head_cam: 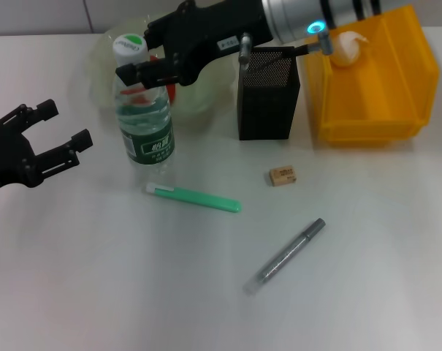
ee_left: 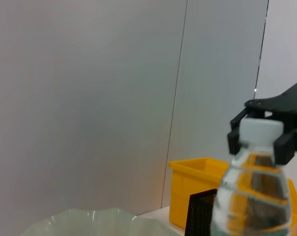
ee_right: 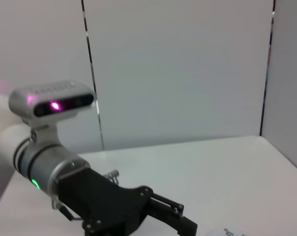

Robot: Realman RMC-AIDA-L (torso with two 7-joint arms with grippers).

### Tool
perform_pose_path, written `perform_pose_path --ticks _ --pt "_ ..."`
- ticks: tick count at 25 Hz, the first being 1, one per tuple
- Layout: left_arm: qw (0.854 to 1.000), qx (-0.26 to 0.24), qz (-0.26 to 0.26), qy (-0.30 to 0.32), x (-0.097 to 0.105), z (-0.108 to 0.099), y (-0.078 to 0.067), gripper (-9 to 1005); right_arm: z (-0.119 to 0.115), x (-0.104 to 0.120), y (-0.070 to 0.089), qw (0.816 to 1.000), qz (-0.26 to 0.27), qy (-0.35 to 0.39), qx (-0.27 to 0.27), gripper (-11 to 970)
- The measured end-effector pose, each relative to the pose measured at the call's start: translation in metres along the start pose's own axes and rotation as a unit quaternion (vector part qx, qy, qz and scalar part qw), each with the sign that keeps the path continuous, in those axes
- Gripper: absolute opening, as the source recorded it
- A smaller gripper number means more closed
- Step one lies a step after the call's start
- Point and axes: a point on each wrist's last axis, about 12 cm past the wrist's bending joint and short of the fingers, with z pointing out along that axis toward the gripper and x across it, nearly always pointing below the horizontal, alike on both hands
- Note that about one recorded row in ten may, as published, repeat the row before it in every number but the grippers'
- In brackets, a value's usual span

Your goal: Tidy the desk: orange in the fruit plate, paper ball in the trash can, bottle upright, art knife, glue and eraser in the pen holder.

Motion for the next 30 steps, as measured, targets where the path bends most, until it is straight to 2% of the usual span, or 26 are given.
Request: perform_pose_path --ticks 6,17,22,30 --pt "1.0 0.0 0.009 -0.005 0.004 0.006 -0.006 860 0.016 0.004 -0.002 1.0 -0.003 0.004 0.023 537" --pt "1.0 -0.019 0.005 0.008 0.009 0.008 -0.003 860 0.017 0.009 -0.004 0.999 0.006 0.007 0.038 543" --pt "1.0 -0.015 0.001 0.011 0.01 0.002 -0.004 860 0.016 0.012 -0.004 0.999 0.01 0.009 0.037 546" --pt "1.0 -0.011 -0.001 0.01 0.013 0.005 -0.008 860 0.018 0.018 -0.001 0.999 0.006 0.014 0.032 551"
